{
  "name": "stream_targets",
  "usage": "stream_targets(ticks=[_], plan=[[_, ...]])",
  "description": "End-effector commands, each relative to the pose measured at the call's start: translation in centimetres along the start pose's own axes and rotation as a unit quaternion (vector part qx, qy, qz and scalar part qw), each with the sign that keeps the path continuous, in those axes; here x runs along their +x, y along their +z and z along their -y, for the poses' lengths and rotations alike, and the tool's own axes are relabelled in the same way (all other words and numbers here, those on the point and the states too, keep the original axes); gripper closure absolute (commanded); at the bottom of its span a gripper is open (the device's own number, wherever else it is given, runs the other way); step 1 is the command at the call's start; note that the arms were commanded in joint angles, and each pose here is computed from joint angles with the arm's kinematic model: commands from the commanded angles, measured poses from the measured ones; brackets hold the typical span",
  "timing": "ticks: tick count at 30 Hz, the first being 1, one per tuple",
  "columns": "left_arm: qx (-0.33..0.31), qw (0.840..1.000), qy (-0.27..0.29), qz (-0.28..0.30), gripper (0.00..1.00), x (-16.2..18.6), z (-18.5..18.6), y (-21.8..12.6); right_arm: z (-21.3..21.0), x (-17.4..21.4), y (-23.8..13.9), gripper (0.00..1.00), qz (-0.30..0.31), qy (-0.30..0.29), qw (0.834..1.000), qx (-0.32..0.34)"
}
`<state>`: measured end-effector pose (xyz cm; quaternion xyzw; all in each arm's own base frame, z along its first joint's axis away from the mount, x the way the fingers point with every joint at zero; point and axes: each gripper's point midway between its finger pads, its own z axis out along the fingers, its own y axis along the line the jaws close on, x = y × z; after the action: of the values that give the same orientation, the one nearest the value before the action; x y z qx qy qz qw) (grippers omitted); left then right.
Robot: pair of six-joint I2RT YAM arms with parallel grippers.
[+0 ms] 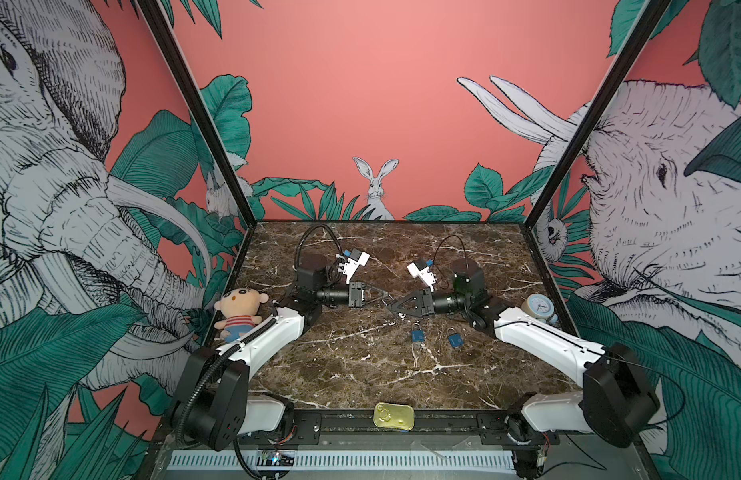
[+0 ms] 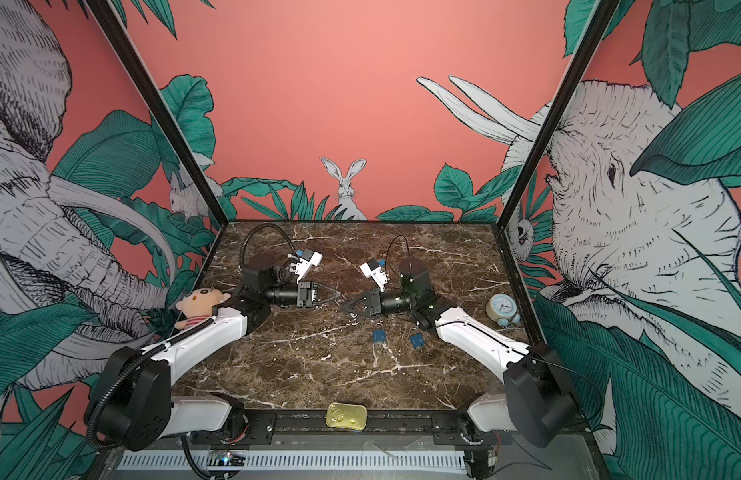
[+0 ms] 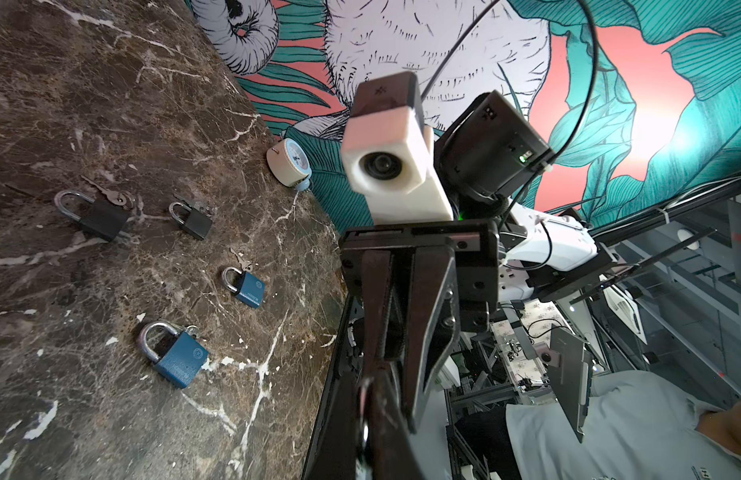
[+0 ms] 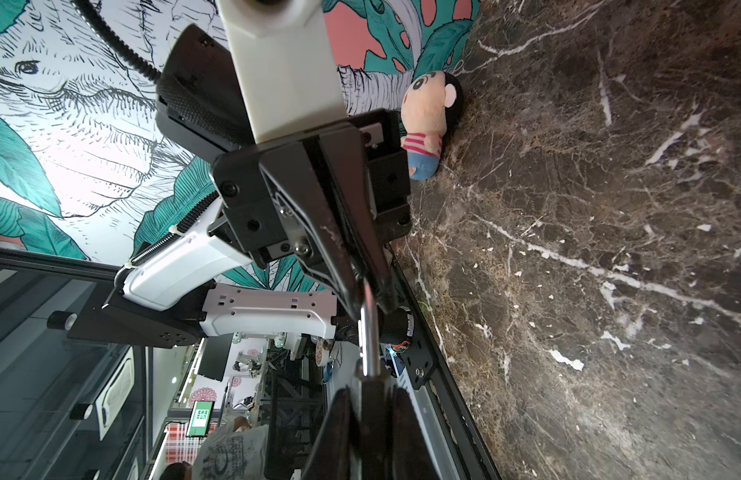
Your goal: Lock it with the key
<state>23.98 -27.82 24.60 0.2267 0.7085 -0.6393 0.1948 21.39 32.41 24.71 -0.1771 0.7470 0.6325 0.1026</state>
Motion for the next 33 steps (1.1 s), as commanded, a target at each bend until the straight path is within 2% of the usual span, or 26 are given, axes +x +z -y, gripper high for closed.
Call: stream_targets(ticks=[1, 18, 33], plan=[[-0.032, 0.998, -0.048, -0.006, 1.0, 2.3, -2.7, 0.3, -7.3, -2.3, -0.9, 1.0, 0.036, -0.138, 0.986, -0.087], [-0.023, 0.998, -0.058, -0.009, 1.0, 4.4, -1.1, 1.2, -6.4, -3.7, -0.4, 1.0, 0.058, -0.138, 0.986, -0.074], [-0.01, 0.997, -0.073, -0.035, 1.0, 8.6, 0.5, 3.5, -5.4, -5.0, -0.1, 1.0, 0.073, -0.15, 0.985, -0.044]])
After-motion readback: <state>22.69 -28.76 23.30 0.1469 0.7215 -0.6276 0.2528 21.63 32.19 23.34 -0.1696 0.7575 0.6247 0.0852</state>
